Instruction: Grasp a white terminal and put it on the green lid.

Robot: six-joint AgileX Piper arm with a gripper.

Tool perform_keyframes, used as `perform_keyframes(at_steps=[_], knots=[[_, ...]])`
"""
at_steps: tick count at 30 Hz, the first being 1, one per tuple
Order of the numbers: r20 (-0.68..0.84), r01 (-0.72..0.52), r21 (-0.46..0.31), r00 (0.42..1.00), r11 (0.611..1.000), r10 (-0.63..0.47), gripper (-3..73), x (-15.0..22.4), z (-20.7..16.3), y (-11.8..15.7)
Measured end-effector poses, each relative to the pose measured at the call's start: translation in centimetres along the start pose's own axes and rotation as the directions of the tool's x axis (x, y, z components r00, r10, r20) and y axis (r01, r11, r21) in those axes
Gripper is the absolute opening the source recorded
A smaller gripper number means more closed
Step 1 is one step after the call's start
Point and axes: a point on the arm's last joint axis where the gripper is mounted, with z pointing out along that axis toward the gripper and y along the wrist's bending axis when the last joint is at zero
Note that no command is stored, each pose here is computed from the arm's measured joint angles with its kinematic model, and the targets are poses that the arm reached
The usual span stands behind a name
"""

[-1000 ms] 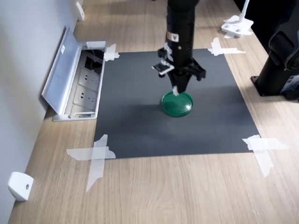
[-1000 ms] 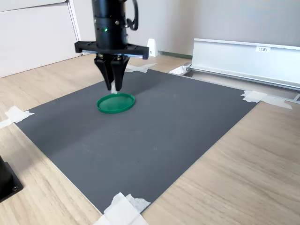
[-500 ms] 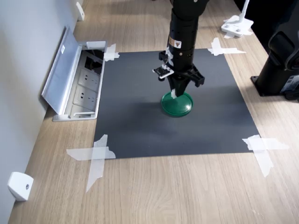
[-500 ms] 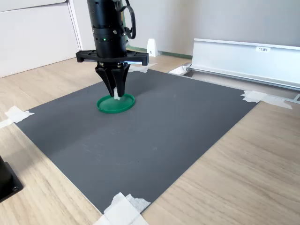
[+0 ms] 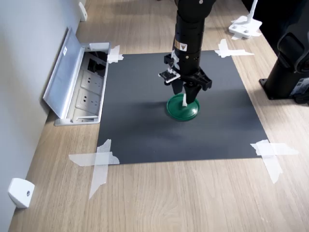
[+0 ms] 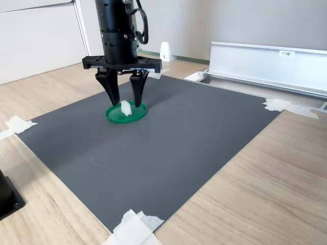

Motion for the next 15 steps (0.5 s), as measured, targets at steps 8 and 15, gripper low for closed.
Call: perform_keyframes(at_steps=[8, 15], knots=[[0.102, 0.006, 0.012, 0.995, 1.0, -0.008, 57.9, 0.0, -2.7, 0.5], [0.295, -0.011, 0.055, 0.955, 0.998, -0.006, 20.0, 0.1, -6.8, 1.2]])
